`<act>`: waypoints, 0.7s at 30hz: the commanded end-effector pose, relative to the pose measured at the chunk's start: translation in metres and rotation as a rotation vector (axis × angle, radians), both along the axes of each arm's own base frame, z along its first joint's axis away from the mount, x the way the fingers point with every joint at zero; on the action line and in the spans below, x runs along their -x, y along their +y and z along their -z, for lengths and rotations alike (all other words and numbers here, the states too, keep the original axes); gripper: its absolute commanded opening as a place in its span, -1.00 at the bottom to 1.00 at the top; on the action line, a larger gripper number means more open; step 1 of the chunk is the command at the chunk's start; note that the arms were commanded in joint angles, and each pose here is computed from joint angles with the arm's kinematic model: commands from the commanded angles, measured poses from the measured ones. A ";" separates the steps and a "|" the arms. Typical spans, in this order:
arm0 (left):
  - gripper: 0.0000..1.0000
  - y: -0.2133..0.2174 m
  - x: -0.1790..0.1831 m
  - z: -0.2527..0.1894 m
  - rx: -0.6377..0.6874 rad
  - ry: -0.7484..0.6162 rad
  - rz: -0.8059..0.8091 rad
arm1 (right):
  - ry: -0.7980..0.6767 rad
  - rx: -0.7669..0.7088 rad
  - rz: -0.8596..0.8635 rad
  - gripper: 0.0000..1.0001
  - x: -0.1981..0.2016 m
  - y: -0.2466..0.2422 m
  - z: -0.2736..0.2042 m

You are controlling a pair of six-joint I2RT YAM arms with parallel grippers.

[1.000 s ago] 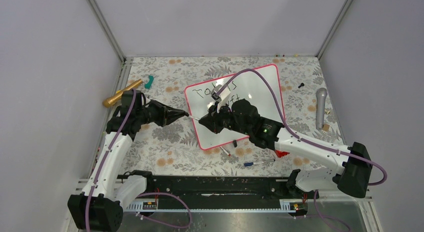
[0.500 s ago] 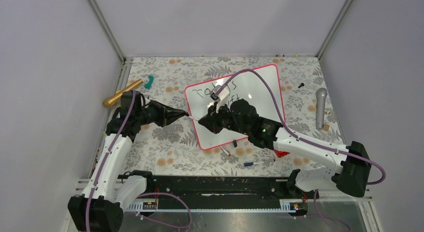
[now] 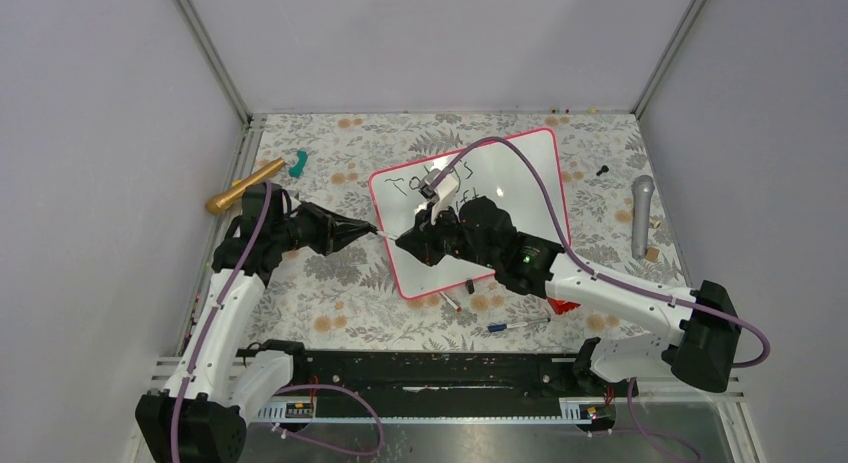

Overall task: Write a sentence on the whiteboard
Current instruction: Insert the whiteboard marker without the cap into the pen cap.

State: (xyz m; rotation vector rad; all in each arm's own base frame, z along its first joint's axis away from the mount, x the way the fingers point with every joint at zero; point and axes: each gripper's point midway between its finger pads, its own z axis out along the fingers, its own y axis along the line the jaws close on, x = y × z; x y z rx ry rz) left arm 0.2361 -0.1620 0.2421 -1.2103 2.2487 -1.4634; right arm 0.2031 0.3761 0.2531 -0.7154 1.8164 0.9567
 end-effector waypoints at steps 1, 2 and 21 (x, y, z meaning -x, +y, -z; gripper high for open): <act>-1.00 0.001 -0.002 -0.011 0.020 -0.015 -0.027 | -0.042 -0.059 0.009 -1.00 -0.004 0.009 -0.028; -1.00 0.001 -0.001 -0.011 0.021 -0.016 -0.027 | -0.043 -0.061 0.010 -1.00 -0.005 0.009 -0.028; -1.00 -0.023 -0.007 -0.020 0.081 -0.094 -0.168 | -0.138 -0.120 0.142 -1.00 -0.041 0.040 -0.032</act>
